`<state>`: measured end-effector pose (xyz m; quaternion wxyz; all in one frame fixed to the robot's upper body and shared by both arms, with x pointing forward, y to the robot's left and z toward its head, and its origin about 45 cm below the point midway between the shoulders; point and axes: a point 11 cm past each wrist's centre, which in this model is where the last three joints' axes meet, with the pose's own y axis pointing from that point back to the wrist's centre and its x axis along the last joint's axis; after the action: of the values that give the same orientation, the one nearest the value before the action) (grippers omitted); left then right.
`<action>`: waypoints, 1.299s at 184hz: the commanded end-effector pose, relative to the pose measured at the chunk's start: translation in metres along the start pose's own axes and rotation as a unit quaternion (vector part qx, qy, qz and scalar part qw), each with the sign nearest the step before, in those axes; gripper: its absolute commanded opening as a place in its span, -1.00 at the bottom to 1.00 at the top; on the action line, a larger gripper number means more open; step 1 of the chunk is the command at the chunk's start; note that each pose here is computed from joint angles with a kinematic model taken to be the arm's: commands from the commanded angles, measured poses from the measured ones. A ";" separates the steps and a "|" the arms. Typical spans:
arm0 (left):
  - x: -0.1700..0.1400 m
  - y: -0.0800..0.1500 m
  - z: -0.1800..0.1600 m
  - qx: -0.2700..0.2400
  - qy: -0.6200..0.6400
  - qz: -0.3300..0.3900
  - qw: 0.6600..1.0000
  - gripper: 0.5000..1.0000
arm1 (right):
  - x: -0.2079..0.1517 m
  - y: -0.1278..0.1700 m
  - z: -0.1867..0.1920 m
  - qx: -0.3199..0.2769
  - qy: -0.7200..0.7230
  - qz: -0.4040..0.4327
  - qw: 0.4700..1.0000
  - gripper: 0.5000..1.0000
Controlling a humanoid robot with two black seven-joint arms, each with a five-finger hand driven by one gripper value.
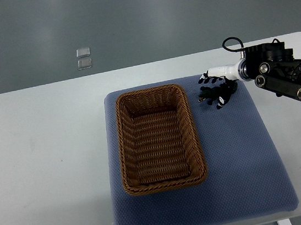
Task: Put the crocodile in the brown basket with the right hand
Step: 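Lower the right hand and close its fingers around the crocodile, then lift the crocodile with the right hand and carry it over the basket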
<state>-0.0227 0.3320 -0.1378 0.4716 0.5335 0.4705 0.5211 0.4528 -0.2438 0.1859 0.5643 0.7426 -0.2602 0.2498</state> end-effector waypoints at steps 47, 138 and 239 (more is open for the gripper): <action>0.000 0.000 0.000 0.000 0.000 0.000 1.000 1.00 | -0.003 -0.001 0.002 0.000 -0.001 -0.003 1.000 0.22; 0.000 0.000 -0.001 0.001 0.000 0.000 1.000 1.00 | -0.003 -0.001 0.003 -0.003 0.028 0.002 1.000 -0.85; 0.000 0.000 -0.001 0.001 0.000 0.000 1.000 1.00 | 0.014 0.009 0.016 -0.012 0.027 0.014 0.999 -1.00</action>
<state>-0.0235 0.3320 -0.1378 0.4713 0.5339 0.4709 0.5207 0.4562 -0.2579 0.1932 0.5752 0.7273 -0.2544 0.2747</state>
